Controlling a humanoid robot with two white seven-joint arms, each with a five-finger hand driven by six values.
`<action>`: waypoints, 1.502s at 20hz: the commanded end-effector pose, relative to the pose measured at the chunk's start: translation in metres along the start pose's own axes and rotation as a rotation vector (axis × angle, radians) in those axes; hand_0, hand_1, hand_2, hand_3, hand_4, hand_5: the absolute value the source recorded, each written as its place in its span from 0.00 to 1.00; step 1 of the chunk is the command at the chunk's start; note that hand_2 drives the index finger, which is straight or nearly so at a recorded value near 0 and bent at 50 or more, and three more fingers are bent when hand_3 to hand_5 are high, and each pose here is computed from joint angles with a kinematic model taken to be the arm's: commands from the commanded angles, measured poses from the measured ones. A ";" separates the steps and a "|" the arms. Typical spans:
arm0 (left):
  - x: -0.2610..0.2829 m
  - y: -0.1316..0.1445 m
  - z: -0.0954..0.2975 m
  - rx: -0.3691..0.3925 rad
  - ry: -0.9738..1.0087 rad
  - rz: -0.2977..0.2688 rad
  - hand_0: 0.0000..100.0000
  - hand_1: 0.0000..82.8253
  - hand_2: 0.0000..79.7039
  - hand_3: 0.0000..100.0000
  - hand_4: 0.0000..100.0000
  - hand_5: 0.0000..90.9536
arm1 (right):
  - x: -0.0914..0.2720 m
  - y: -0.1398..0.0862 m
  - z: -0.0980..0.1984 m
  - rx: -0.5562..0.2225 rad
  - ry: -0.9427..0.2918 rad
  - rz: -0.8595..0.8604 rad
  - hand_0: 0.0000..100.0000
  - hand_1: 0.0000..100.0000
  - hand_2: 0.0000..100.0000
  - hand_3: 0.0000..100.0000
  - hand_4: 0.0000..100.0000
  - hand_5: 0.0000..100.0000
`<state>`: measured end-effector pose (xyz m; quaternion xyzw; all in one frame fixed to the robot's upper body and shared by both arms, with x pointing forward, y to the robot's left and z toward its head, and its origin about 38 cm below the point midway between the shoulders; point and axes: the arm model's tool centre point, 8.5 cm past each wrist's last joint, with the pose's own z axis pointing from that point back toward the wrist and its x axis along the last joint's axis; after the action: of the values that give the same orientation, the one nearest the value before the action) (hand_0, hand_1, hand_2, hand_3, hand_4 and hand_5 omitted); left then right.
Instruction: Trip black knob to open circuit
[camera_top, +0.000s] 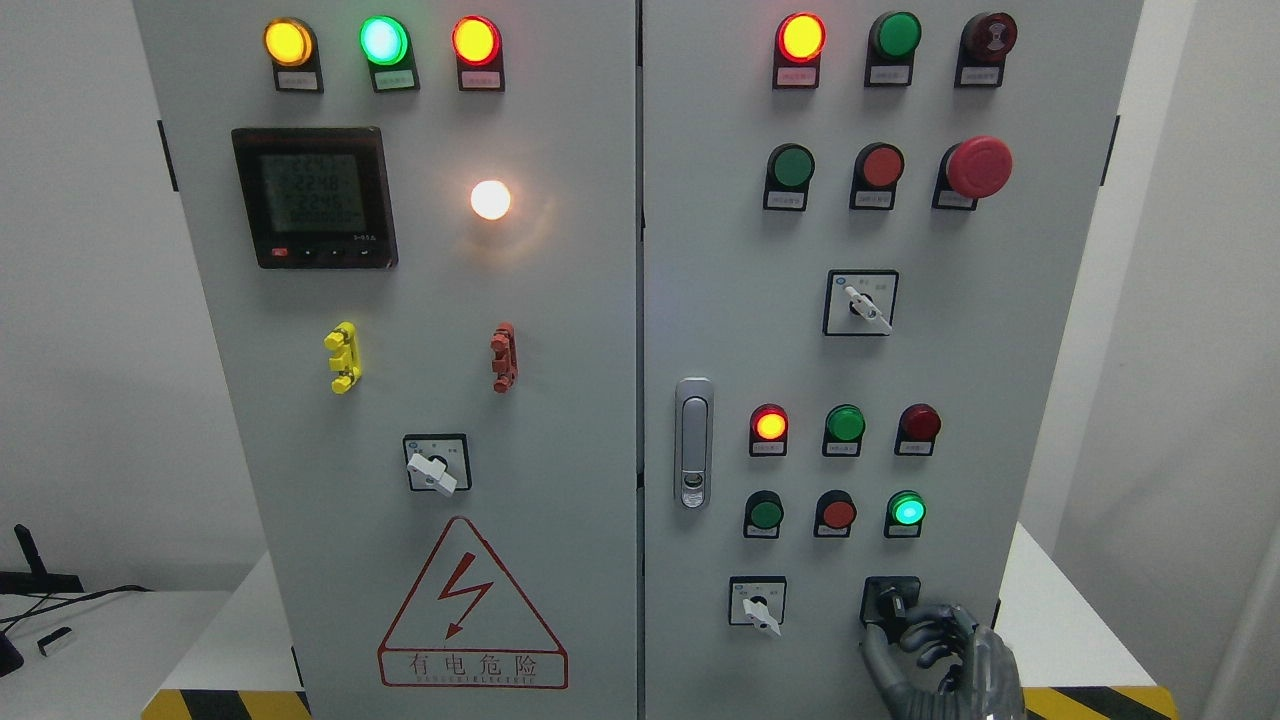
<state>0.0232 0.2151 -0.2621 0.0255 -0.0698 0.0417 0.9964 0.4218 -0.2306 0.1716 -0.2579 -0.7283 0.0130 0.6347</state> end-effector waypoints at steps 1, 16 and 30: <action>0.000 -0.001 0.000 -0.006 -0.002 -0.030 0.12 0.47 0.00 0.00 0.00 0.00 | -0.004 -0.009 -0.002 -0.025 0.014 0.001 0.28 0.80 0.36 0.65 0.75 0.92; 0.000 0.000 0.000 -0.005 0.000 -0.030 0.12 0.47 0.00 0.00 0.00 0.00 | -0.005 -0.014 -0.003 -0.034 0.011 0.005 0.27 0.80 0.37 0.65 0.74 0.92; 0.000 0.000 0.000 -0.005 0.000 -0.030 0.12 0.47 0.00 0.00 0.00 0.00 | -0.003 -0.020 0.009 -0.039 -0.029 -0.004 0.28 0.80 0.39 0.66 0.75 0.92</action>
<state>0.0231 0.2150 -0.2621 0.0255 -0.0697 0.0417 0.9964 0.4143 -0.2444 0.1731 -0.2678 -0.7305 0.0008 0.6282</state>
